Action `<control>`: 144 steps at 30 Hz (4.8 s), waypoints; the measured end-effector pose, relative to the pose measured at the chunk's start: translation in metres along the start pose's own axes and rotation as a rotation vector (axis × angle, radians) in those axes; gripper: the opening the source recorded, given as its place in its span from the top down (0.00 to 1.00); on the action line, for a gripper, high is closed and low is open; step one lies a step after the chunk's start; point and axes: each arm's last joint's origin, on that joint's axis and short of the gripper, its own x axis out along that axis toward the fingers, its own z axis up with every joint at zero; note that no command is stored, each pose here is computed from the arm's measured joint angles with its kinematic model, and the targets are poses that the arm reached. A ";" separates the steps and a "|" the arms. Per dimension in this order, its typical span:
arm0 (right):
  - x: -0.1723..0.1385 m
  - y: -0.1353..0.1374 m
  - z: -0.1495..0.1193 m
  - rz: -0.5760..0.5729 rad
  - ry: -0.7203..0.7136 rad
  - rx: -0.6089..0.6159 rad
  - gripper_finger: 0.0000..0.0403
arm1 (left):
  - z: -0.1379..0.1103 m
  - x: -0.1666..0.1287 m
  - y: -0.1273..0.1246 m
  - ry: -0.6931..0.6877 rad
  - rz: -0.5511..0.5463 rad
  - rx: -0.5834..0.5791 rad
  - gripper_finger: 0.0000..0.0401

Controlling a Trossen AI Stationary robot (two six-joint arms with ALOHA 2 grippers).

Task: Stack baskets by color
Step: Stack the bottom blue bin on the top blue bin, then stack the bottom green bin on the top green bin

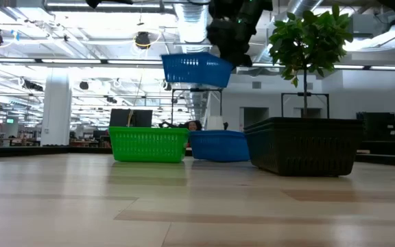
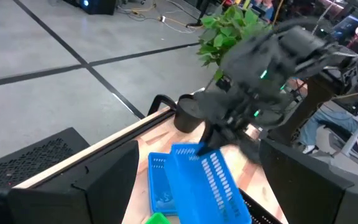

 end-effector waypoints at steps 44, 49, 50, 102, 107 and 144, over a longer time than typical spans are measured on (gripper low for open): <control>0.050 -0.094 -0.074 0.097 -0.001 0.176 0.98 | 0.004 0.015 0.017 0.031 0.055 -0.003 0.20; 0.058 -0.098 -0.083 0.086 0.014 0.206 0.94 | 0.004 0.017 0.018 0.036 0.059 -0.008 0.20; 0.061 -0.097 -0.085 0.087 0.023 0.212 0.93 | 0.004 0.017 0.018 0.037 0.062 -0.008 0.20; -0.041 0.122 -0.048 0.133 0.083 0.074 0.51 | -0.083 -0.011 -0.002 0.837 0.013 0.056 0.20; -0.033 0.189 -0.076 0.076 0.032 0.018 0.51 | -0.113 -0.016 -0.011 0.934 0.026 0.042 0.20; -0.069 0.288 -0.174 0.019 -0.114 0.068 0.56 | -0.318 -0.045 -0.060 1.119 0.450 0.173 0.20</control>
